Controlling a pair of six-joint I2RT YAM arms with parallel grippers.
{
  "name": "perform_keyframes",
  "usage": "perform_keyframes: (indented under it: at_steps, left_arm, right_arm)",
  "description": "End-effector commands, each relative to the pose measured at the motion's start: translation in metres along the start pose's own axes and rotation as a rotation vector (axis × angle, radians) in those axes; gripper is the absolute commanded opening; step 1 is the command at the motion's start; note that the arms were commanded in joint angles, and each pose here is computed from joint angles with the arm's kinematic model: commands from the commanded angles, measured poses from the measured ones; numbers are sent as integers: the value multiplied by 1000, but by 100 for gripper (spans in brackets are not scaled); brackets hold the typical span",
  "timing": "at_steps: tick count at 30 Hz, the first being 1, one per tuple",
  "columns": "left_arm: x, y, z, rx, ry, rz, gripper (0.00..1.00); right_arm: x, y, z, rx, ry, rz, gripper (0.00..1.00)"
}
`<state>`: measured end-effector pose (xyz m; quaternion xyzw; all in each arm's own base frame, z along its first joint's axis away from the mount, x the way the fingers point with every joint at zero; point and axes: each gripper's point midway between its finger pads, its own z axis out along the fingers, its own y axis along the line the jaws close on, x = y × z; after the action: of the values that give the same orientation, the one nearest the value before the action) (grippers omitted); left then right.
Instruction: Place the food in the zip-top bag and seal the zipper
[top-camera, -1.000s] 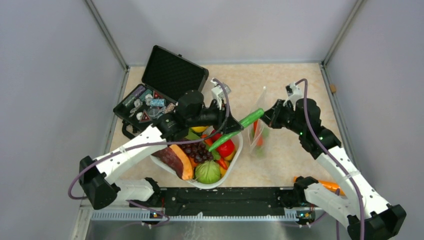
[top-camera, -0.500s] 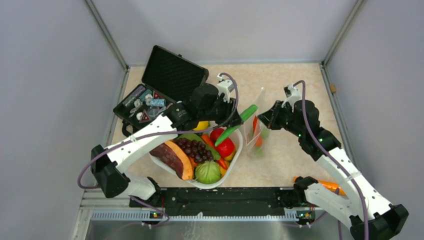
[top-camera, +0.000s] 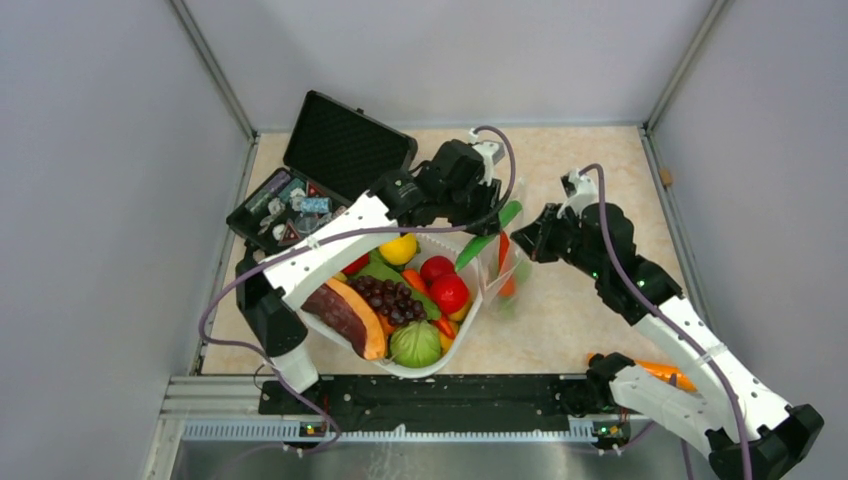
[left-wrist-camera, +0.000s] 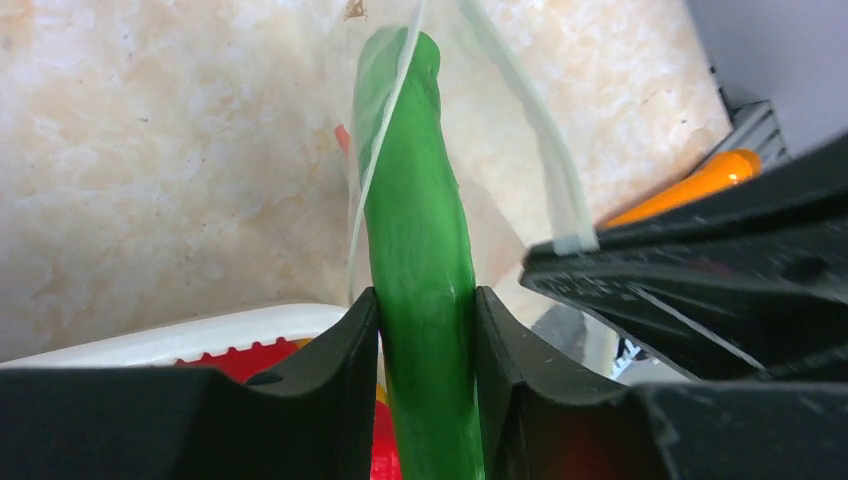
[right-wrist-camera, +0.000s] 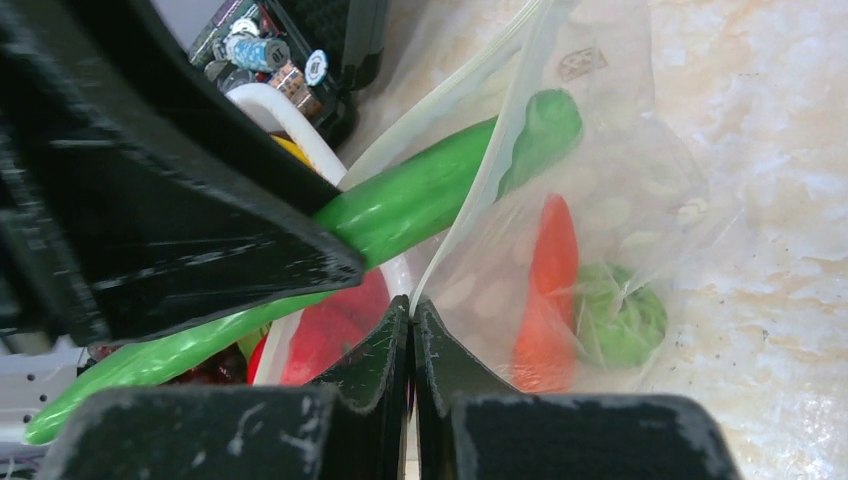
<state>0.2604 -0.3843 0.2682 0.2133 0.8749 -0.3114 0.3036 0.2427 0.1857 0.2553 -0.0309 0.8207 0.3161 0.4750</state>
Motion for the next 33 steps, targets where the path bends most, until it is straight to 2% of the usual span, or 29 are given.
perform_keyframes:
  at_steps: [1,8,14,21,26,29,33]
  left_arm:
    - [2,12,6,-85,49,18,15]
    - [-15,14,16,-111,2,26,21]
    - [-24,10,26,-98,10,31,27]
    - [-24,7,30,-71,-5,19,69]
    - [-37,3,4,-54,-97,34,82]
    - [-42,-4,-18,-7,-171,47,84]
    - [-54,-12,-60,62,-340,59,93]
  right_arm:
    - [-30,24,-9,-64,-86,-17,0]
    - [-29,26,-8,-76,-84,-27,0]
    - [-28,27,-6,-83,-78,-25,0]
    - [-28,14,-5,-13,-109,21,0]
    - [-21,6,4,21,-87,56,0]
    - [-25,-10,7,110,-105,56,0]
    - [-50,-22,-3,186,-193,54,0]
